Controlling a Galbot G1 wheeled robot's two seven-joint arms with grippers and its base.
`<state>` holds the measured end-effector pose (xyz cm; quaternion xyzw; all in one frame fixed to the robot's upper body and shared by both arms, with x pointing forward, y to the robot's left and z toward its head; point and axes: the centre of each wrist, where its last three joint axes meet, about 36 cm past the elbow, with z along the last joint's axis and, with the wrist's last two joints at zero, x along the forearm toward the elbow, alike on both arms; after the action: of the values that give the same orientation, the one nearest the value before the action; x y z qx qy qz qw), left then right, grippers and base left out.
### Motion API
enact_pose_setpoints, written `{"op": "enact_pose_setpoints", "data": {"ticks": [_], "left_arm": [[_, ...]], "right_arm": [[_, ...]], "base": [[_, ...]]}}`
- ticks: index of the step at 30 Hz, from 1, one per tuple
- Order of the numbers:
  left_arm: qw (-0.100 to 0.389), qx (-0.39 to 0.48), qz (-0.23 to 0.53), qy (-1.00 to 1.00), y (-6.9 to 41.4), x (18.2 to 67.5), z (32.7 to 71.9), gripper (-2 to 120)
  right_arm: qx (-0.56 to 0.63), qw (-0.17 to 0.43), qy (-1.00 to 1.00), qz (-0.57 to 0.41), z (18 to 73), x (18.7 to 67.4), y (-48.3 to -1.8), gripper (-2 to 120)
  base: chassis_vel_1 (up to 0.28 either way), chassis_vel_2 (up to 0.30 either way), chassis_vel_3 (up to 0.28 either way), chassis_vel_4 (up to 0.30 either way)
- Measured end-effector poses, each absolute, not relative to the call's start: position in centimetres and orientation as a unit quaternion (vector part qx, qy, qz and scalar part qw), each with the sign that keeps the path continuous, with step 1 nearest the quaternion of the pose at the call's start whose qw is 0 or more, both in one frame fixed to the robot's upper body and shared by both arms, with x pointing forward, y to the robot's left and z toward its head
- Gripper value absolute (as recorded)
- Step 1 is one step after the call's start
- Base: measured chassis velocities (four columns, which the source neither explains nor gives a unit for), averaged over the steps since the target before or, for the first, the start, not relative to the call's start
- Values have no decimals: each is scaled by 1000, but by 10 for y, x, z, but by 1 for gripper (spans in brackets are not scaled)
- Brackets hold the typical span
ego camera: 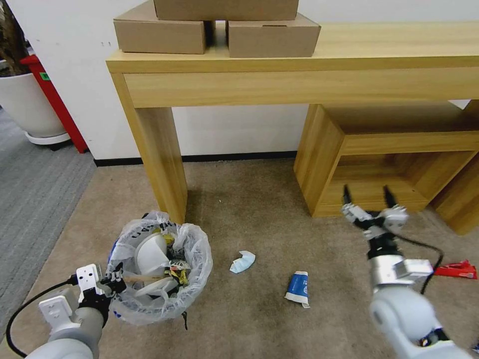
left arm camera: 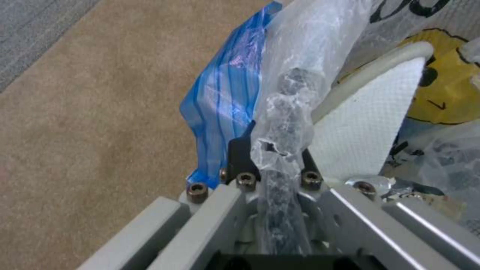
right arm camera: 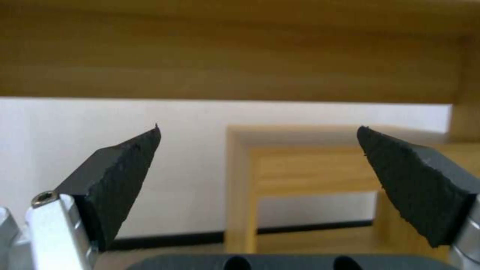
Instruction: Pick up the trash bin and place the garbage on the floor into it.
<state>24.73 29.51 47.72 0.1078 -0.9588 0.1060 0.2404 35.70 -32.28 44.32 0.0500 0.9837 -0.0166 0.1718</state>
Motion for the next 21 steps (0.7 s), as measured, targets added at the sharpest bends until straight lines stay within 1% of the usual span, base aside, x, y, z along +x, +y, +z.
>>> {"op": "enact_pose_setpoints", "data": {"ticks": [3,11,21], "left_arm": [[238,108,107,-959,295,248,477,0],[235,109,105,-960,295,248,476,0],[233,109,106,-960,295,248,475,0]], "right_arm": [[61,180,982,-20,451,361,-334,100],[74,183,980,-18,450,360,-338,100],[58,173,983,4,447,356,-321,100]], "base": [[0,0,0,0],[0,0,0,0],[0,0,0,0]]}}
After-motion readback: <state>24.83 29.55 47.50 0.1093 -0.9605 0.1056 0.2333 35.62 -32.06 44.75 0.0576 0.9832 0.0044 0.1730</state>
